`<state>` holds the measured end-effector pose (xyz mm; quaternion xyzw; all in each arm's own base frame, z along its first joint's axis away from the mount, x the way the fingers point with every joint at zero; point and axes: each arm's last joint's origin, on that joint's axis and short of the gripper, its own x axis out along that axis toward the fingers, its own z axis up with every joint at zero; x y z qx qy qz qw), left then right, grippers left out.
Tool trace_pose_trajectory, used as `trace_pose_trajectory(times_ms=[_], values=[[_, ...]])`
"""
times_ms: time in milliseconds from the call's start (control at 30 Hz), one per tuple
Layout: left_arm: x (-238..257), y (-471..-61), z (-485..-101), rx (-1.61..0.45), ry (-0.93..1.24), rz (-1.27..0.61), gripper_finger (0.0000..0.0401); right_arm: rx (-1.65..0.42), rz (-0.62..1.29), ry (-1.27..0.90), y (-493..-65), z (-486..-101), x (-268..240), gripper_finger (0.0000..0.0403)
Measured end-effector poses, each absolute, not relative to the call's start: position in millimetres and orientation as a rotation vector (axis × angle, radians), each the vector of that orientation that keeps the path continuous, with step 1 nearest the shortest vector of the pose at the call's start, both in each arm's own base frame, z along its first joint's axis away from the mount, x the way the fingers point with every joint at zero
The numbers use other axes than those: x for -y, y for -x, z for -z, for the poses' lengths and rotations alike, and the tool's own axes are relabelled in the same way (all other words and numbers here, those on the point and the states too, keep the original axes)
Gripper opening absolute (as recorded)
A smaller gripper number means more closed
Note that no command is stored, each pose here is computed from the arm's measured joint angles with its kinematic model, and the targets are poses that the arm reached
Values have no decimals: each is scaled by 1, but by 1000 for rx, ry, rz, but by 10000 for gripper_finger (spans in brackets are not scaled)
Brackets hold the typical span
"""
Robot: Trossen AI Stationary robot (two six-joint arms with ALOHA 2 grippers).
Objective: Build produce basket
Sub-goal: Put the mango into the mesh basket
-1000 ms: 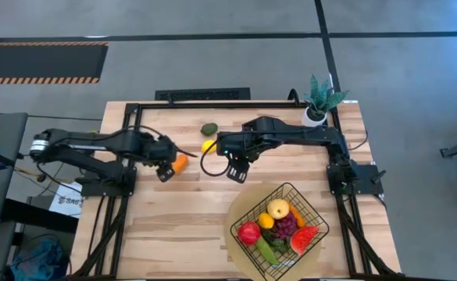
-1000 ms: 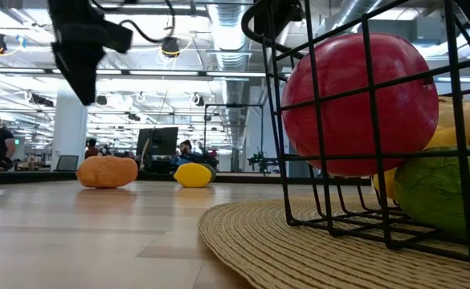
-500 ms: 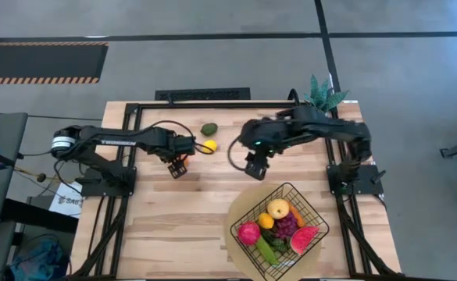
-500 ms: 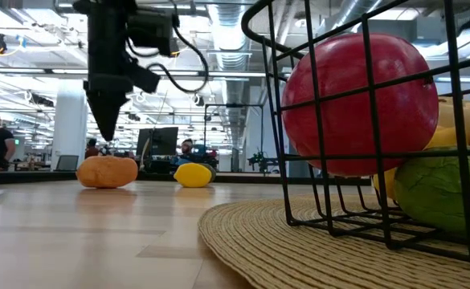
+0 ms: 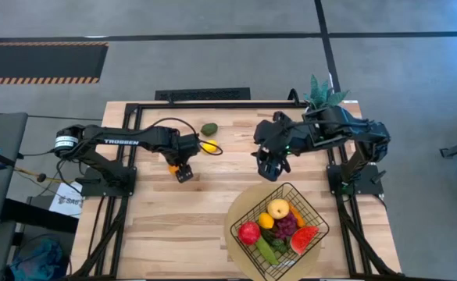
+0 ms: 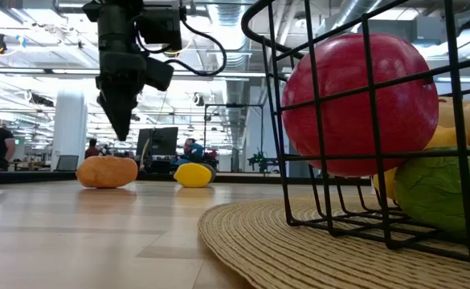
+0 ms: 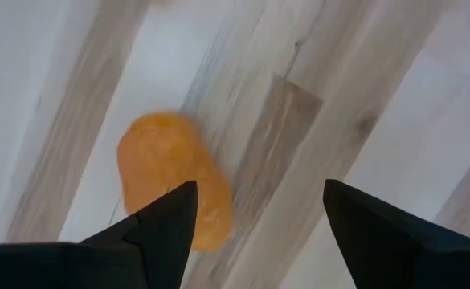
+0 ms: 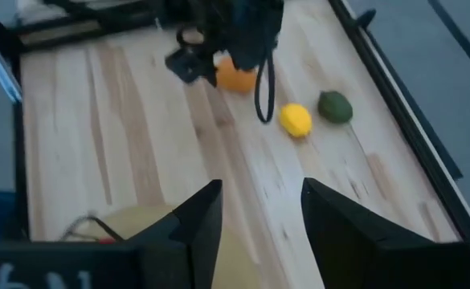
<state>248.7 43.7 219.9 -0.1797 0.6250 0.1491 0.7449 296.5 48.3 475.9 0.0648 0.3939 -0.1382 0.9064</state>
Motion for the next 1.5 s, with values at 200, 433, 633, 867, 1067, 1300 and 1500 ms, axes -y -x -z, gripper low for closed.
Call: trace_pose_trajectory(times_ms=[200,433,633,867,1067,1300,1500], values=[[-44,-251,-221,-1338,457,-357,257,-873,275,-74,-304,-465,-57,180],[-34,-253,-221,-1346,440,-304,257,-879,293,-51,-307,-462,-59,167],[-29,-253,-221,-1354,456,-271,257,-869,288,-40,-303,-466,-58,157],[-30,-254,-221,-1341,482,-314,257,-873,275,-12,-303,-465,-58,148],[-30,-254,-221,-1337,482,-330,257,-874,272,-3,-303,-465,-58,145],[-30,-253,-219,-1343,476,-328,258,-877,268,8,-302,-465,-60,145],[-29,-245,-205,-1394,486,-361,282,-873,260,36,-300,-465,-68,141]])
